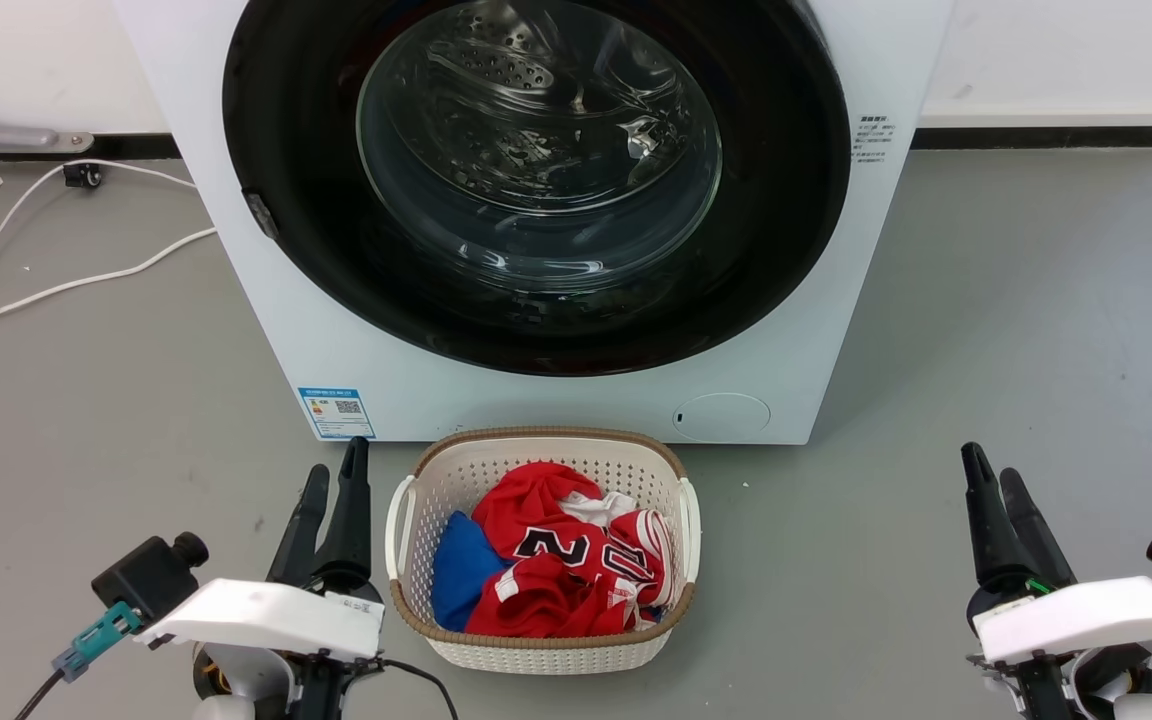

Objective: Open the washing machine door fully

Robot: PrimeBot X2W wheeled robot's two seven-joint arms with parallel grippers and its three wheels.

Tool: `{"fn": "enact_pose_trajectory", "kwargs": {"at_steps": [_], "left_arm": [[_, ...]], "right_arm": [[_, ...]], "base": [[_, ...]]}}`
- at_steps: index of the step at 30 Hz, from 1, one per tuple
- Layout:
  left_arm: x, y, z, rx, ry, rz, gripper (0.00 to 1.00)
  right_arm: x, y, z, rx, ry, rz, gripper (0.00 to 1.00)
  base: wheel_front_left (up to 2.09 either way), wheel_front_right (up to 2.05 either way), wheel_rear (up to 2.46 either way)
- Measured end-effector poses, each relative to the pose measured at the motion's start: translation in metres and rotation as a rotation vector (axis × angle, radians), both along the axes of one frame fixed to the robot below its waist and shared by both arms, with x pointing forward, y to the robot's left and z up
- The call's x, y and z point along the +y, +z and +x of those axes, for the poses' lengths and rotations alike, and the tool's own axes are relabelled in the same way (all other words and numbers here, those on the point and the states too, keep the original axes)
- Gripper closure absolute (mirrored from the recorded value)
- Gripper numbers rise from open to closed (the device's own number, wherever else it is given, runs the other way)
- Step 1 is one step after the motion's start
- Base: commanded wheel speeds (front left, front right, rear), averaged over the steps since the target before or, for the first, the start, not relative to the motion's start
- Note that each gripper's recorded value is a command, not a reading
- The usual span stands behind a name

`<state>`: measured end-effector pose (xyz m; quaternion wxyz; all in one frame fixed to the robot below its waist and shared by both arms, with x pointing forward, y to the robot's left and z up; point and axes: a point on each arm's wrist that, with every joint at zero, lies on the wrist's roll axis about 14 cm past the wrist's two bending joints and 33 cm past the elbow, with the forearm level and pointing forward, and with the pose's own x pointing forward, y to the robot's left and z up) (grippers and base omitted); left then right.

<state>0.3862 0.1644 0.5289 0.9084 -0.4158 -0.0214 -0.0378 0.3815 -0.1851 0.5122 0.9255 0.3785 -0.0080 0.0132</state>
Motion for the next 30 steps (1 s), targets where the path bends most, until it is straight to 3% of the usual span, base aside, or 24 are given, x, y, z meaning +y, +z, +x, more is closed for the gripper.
{"fn": "enact_pose_trajectory", "kwargs": {"at_steps": [30], "left_arm": [[-0.013,-0.002,-0.001,-0.047,0.001,0.477,0.0]], "right_arm": [[0.01,0.007,0.001,-0.042,0.048,-0.437,0.0]], "base": [[0.0,0.0,0.0]]}}
